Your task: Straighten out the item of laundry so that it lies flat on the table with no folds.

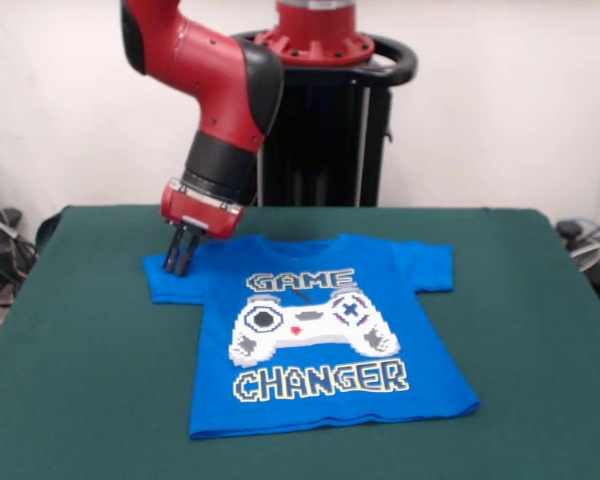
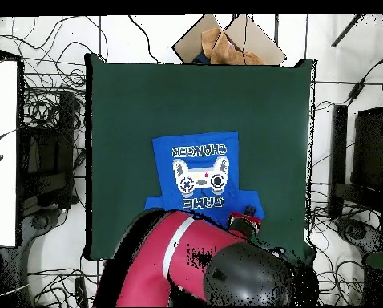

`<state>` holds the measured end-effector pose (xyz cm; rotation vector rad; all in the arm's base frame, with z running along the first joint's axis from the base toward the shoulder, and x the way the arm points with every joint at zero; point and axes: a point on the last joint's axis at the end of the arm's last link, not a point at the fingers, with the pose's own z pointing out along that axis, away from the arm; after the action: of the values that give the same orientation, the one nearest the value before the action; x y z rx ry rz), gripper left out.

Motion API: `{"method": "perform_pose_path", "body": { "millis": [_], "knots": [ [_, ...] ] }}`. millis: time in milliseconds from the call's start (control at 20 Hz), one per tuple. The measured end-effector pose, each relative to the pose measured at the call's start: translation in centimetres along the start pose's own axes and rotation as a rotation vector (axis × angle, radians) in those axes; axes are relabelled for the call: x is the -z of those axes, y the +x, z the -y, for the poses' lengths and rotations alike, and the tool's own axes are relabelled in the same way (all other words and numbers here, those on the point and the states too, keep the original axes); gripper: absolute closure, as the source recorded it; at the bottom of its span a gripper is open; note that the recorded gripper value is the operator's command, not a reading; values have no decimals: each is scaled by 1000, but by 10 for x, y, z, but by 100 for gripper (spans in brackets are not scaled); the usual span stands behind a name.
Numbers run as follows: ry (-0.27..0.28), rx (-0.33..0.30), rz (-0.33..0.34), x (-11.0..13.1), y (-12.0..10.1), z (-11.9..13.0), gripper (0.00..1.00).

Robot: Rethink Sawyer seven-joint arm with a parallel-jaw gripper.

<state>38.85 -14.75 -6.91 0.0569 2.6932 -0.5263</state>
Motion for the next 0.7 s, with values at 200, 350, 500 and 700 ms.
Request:
{"method": "perform_pose_path", "body": {
  "millis": [200,350,500,700],
  "knots": [
    [7,10,21,-1,2,0,100],
    [11,12,21,0,2,2,100],
    [15,7,15,0,1,5,100],
    [21,1,-43,7,-2,19,100]
  ]
}}
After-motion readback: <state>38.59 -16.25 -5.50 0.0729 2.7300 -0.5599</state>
